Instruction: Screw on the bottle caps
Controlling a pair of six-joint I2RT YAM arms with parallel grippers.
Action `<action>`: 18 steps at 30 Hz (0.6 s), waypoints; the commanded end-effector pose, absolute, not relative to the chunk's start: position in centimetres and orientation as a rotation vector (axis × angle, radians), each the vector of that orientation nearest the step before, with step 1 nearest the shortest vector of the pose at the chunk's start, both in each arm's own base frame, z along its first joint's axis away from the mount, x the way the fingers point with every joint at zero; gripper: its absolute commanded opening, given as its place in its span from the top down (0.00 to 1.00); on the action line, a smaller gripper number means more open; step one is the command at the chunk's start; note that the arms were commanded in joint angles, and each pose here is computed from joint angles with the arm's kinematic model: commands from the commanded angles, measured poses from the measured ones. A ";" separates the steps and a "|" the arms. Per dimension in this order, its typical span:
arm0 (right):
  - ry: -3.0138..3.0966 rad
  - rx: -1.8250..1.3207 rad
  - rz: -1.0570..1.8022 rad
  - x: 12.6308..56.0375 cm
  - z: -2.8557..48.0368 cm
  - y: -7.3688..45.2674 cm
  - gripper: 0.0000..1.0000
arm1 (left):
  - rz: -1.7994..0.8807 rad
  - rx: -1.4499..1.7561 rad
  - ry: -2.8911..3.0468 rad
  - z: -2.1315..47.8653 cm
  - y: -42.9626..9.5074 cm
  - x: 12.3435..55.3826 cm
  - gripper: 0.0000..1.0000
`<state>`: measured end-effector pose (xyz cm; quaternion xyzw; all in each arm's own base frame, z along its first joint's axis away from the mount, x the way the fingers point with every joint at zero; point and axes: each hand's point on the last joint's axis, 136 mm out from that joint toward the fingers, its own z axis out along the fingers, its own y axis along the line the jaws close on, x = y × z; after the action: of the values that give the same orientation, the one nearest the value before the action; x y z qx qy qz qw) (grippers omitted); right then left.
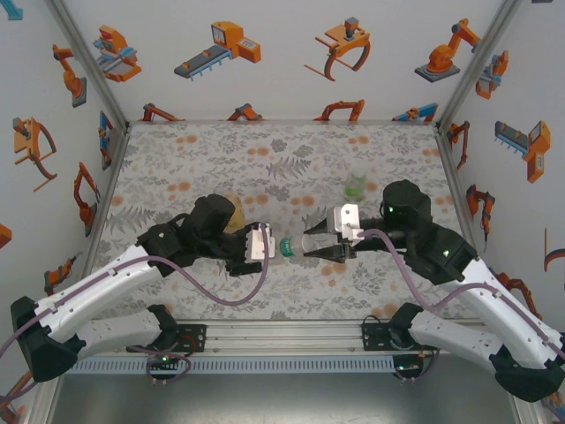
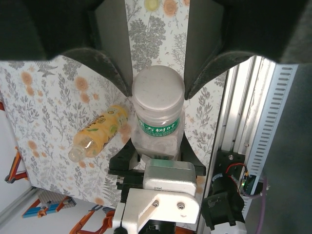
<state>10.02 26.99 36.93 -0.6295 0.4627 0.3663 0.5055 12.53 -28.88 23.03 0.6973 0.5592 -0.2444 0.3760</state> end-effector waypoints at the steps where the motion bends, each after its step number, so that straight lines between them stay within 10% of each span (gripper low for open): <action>1: 1.113 -1.473 0.880 10.4 37.7 27.0 0.67 | -0.644 1.792 1.399 23.8 -29.0 12.1 1.00; 18: 1.491 -0.812 1.182 14.9 39.6 26.3 1.00 | -0.499 1.695 1.446 24.0 -28.6 14.6 1.00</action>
<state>13.10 27.00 37.05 -0.4480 0.5940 0.4491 0.4947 13.92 -28.36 22.92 0.6840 0.5813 -0.2095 0.3877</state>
